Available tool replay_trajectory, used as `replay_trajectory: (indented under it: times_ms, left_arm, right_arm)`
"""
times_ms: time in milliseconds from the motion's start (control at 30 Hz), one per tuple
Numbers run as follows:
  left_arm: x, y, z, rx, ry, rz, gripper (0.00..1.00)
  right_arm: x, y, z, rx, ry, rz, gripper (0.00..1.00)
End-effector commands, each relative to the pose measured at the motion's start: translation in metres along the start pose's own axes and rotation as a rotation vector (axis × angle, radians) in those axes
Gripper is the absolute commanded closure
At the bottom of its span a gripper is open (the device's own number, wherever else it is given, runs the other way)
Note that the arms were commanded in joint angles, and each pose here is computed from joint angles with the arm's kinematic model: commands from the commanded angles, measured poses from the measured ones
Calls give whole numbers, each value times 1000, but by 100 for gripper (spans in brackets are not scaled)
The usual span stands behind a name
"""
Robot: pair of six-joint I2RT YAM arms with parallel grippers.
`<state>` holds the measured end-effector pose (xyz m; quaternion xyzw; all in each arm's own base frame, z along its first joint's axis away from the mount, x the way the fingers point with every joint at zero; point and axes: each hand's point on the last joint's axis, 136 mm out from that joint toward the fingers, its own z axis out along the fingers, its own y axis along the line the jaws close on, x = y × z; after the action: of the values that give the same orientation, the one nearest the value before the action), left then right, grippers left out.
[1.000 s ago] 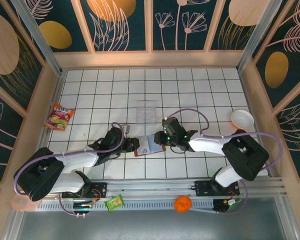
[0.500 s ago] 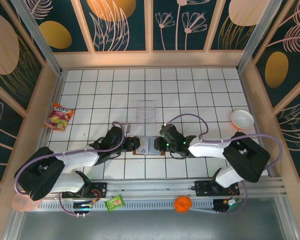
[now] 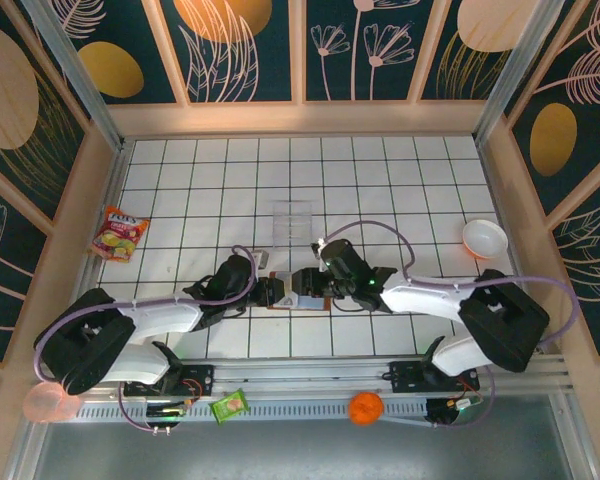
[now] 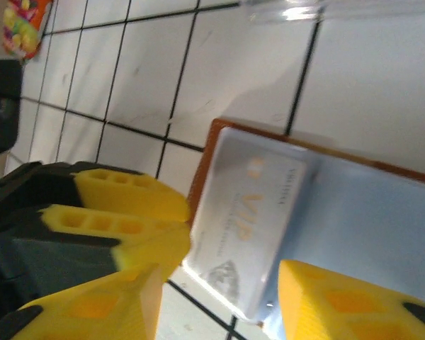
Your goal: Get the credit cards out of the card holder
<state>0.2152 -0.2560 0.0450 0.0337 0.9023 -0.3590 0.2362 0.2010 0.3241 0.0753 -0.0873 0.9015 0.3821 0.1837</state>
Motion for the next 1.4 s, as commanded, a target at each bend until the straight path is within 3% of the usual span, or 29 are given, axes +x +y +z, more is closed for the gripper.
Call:
replay_trajectory:
  times_ms: [0,267,533,1133,1367]
  left_arm:
    - [-14,-16,2,48,-36,32,70]
    - [-11,-22,5,80,-22,29,67]
    - [-1,10,11,-62,2,-20,81]
    - [7,13,8,-58,18,-35,79]
    - [8,15,8,-57,19,-41,78]
  right_arm:
    - [0,9,10,-50,35,57,57]
    - [1,-3,19,-3,29,120,61]
    - [2,-7,23,4,28,146,66]
    - [7,-7,37,-28,66,164,70]
    - [11,-29,36,113,71,170,72]
